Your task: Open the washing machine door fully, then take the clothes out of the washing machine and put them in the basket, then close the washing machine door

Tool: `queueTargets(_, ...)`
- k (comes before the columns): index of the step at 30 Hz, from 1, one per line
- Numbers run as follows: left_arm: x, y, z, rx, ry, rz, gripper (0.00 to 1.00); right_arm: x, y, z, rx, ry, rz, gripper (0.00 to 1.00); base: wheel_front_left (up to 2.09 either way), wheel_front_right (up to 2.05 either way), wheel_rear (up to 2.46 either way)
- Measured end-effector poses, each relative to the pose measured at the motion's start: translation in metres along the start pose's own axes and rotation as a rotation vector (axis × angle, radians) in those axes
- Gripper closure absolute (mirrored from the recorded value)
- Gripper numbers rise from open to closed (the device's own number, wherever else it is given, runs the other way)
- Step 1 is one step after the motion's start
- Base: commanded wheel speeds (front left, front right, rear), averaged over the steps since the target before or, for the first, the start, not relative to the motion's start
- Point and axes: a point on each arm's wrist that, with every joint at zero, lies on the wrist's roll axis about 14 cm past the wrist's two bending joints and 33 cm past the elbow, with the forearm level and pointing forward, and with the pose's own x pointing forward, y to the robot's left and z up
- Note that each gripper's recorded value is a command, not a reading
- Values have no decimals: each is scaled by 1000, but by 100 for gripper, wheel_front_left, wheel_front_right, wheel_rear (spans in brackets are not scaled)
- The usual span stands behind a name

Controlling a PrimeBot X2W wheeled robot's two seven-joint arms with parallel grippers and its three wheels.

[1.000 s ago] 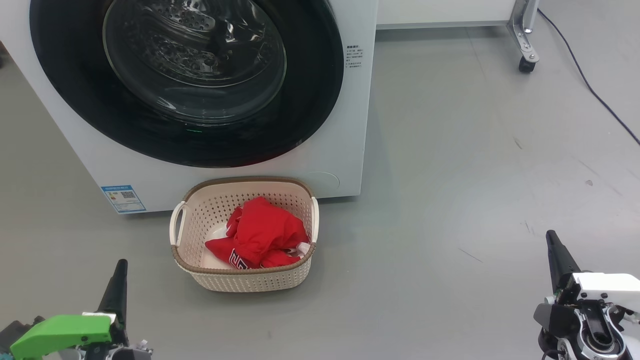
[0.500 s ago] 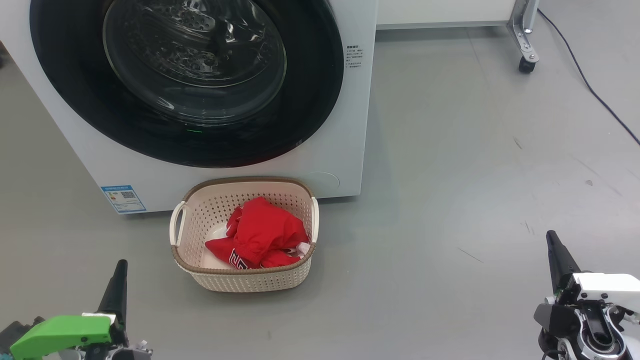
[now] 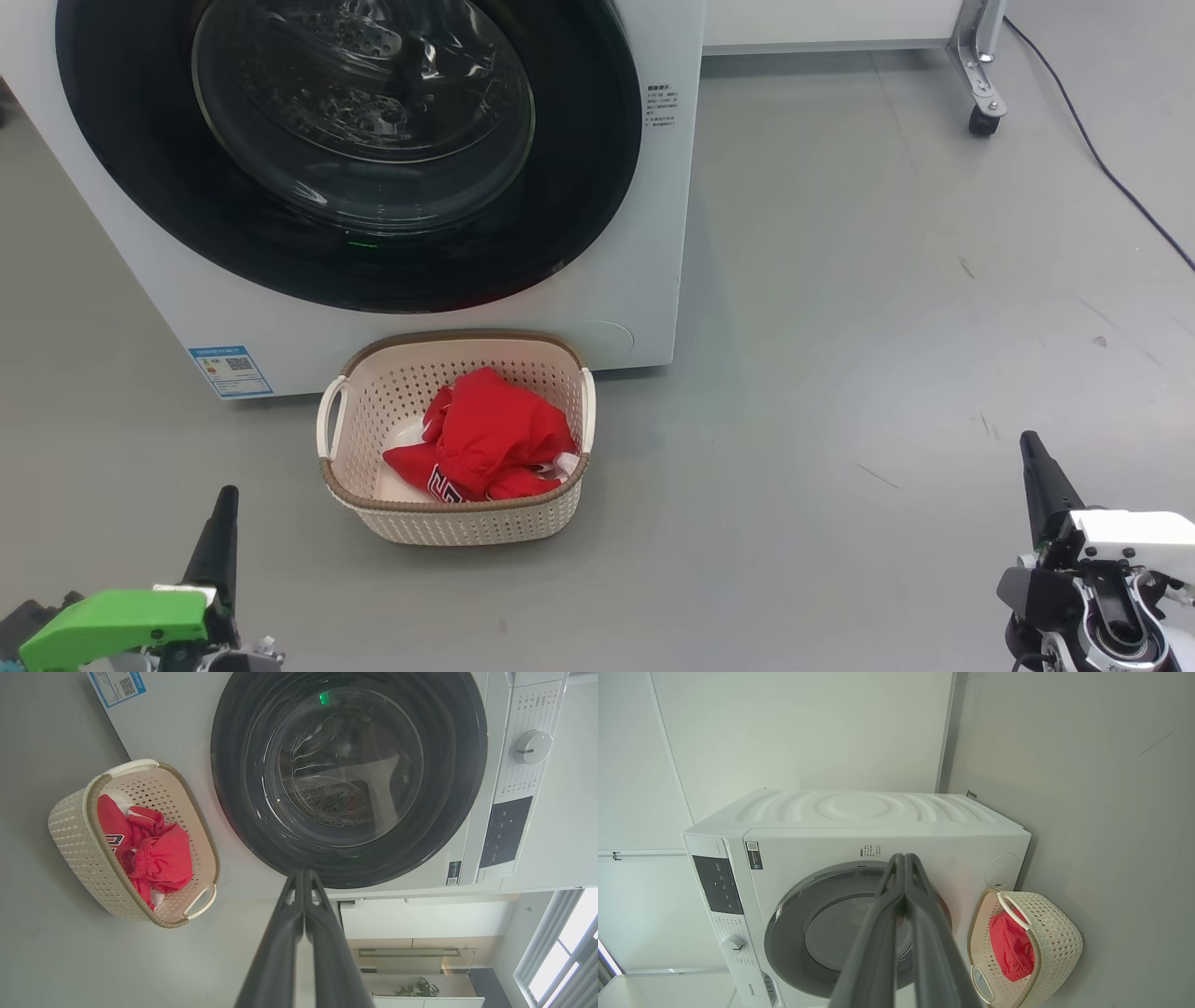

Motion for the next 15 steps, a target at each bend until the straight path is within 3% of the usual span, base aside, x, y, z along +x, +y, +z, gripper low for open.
queueTargets(15, 0, 1, 0, 0, 1, 3, 100, 0, -1, 0, 1, 1, -1, 100, 0, 0, 0)
